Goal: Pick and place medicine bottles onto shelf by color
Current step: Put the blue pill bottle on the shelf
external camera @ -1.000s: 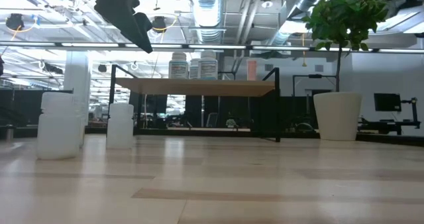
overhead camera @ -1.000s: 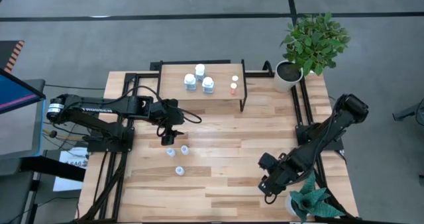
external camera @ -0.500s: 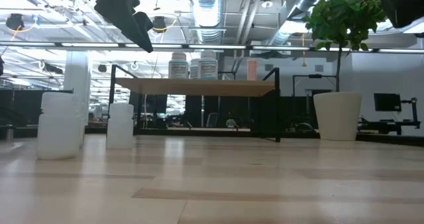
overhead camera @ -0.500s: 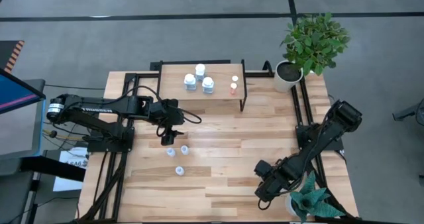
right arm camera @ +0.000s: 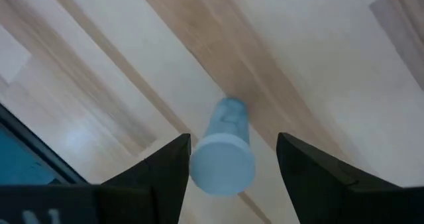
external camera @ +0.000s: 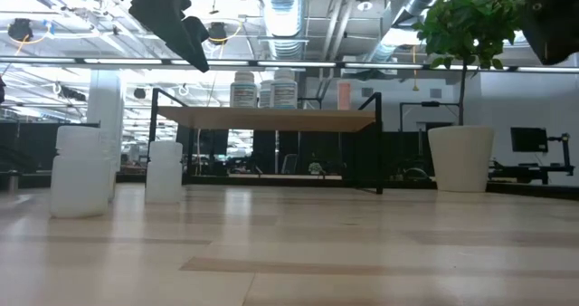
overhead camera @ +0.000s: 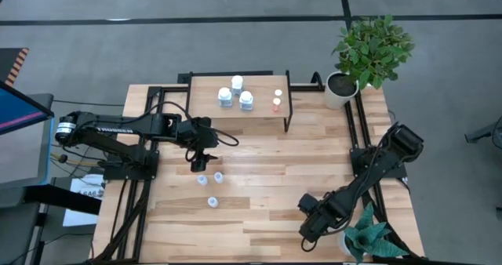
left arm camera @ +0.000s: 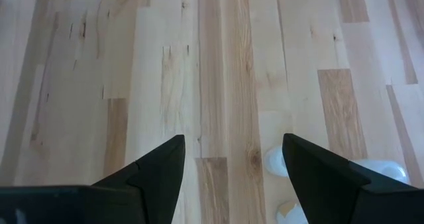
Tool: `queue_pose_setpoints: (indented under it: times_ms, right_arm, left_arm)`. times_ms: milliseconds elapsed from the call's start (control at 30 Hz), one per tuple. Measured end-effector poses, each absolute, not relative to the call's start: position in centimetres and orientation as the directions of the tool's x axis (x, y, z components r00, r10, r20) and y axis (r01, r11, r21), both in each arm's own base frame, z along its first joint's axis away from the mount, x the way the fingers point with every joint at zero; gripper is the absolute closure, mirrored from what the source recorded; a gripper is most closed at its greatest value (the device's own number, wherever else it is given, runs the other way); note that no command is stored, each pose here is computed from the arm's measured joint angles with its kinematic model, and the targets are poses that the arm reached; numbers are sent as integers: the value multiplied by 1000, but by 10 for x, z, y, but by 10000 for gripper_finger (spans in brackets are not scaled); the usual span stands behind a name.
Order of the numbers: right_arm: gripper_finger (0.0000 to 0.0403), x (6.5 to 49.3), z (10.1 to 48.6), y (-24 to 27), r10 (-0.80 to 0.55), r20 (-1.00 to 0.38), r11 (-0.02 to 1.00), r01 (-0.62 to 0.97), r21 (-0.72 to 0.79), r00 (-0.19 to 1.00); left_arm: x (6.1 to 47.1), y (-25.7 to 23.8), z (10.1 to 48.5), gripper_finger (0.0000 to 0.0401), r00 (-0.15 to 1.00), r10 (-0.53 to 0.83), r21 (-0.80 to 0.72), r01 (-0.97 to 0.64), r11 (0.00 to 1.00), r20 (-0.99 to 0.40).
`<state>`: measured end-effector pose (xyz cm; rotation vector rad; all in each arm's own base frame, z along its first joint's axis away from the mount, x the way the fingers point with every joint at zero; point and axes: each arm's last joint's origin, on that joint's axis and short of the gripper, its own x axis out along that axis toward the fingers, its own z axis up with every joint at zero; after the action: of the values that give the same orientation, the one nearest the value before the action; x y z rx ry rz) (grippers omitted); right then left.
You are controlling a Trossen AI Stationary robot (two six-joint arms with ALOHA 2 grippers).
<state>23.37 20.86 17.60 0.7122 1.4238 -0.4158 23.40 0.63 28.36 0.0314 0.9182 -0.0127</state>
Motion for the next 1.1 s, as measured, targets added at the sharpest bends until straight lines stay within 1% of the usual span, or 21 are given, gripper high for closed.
queue_pose_setpoints:
  times_ms: [133, 233, 333, 467, 533, 567, 633, 767, 933, 1033, 1100]
  right_arm:
    - [161, 234, 177, 208, 151, -980, 729, 656, 198, 128]
    - [179, 234, 177, 208, 150, -981, 729, 655, 196, 127]
    - [214, 234, 177, 208, 150, -980, 729, 655, 197, 127]
    - [276, 235, 177, 207, 154, -980, 725, 659, 200, 129]
    - [301, 238, 178, 206, 183, -976, 708, 672, 217, 122]
    - [307, 240, 179, 205, 199, -974, 701, 678, 221, 111]
    - [307, 247, 184, 201, 235, -967, 682, 692, 236, 99]
    - [306, 268, 201, 190, 298, -946, 672, 677, 301, 125]
    - [287, 302, 235, 165, 334, -914, 739, 538, 406, 230]
    - [292, 319, 261, 142, 325, -904, 784, 455, 422, 280]
    - [300, 326, 280, 124, 303, -905, 820, 402, 407, 299]
  left_arm:
    - [234, 6, 284, 159, 608, 2, 22, 25, 999, -794]
    - [234, 6, 284, 159, 608, 2, 21, 25, 999, -794]
    - [234, 6, 284, 159, 608, 2, 22, 24, 999, -794]
    - [234, 6, 284, 159, 609, 2, 22, 25, 999, -793]
    - [234, 6, 284, 159, 609, 2, 22, 25, 999, -794]
    - [234, 6, 284, 159, 609, 2, 22, 25, 999, -793]
    - [234, 6, 284, 159, 609, 2, 22, 25, 999, -793]
    - [234, 6, 284, 159, 609, 2, 22, 25, 999, -793]
    - [234, 6, 284, 159, 609, 2, 22, 25, 999, -793]
    - [234, 6, 284, 159, 609, 2, 22, 25, 999, -793]
    - [234, 6, 284, 159, 609, 2, 22, 25, 999, -793]
